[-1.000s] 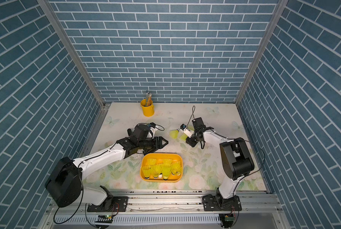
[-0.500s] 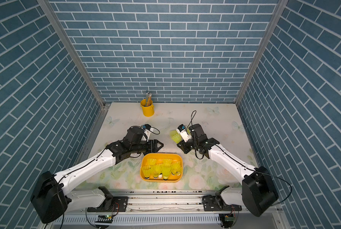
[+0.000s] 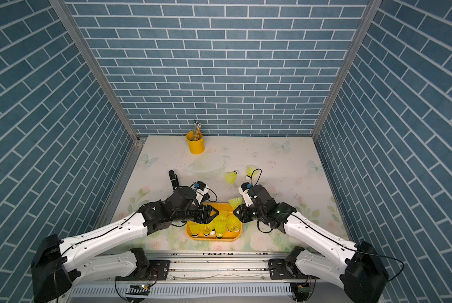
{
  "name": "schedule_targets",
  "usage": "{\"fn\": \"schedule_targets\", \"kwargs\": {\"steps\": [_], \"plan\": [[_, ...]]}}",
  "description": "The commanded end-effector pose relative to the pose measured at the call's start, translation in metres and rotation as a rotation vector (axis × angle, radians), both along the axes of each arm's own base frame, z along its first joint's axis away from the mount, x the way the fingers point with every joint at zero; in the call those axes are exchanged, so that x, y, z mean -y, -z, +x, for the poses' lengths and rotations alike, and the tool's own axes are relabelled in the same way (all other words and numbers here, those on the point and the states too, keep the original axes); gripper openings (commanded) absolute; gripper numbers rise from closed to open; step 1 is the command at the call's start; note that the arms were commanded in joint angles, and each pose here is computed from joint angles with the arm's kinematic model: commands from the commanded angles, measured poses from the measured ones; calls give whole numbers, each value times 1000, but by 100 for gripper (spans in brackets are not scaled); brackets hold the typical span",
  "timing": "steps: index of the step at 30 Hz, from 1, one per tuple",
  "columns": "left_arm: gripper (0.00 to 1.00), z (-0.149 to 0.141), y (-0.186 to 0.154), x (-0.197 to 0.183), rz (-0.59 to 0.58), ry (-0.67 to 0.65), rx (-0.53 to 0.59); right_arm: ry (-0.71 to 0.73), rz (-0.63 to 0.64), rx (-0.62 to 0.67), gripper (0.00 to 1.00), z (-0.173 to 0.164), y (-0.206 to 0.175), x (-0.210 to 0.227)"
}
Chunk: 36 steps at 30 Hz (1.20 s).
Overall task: Put the shuttlecocks into the storage box
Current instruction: Place the shuttlecock in the storage box.
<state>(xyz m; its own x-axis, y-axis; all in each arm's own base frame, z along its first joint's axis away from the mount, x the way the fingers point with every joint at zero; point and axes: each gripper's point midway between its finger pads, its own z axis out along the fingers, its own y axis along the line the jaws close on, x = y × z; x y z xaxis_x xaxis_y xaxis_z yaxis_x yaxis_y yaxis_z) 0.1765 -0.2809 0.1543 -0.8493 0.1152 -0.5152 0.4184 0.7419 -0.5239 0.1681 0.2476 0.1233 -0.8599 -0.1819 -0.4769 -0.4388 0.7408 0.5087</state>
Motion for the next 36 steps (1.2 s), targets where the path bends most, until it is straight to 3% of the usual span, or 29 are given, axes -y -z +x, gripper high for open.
{"fn": "schedule_targets", "kwargs": {"steps": [1, 18, 24, 30, 36], "plan": [[69, -8, 2, -1, 16, -13, 6, 107, 5, -65, 25, -11, 3, 7], [69, -15, 4, 4, 15, -11, 7, 107, -43, -132, 27, -34, 20, 1], [69, -14, 3, 6, 13, -6, 8, 89, -60, -152, 35, -38, 25, -1], [69, -13, 2, 7, 8, -5, 10, 82, -84, -135, 51, -36, 22, 1], [69, -12, 3, 8, 10, -6, 11, 86, -123, -92, 51, -28, 13, 3]]}}
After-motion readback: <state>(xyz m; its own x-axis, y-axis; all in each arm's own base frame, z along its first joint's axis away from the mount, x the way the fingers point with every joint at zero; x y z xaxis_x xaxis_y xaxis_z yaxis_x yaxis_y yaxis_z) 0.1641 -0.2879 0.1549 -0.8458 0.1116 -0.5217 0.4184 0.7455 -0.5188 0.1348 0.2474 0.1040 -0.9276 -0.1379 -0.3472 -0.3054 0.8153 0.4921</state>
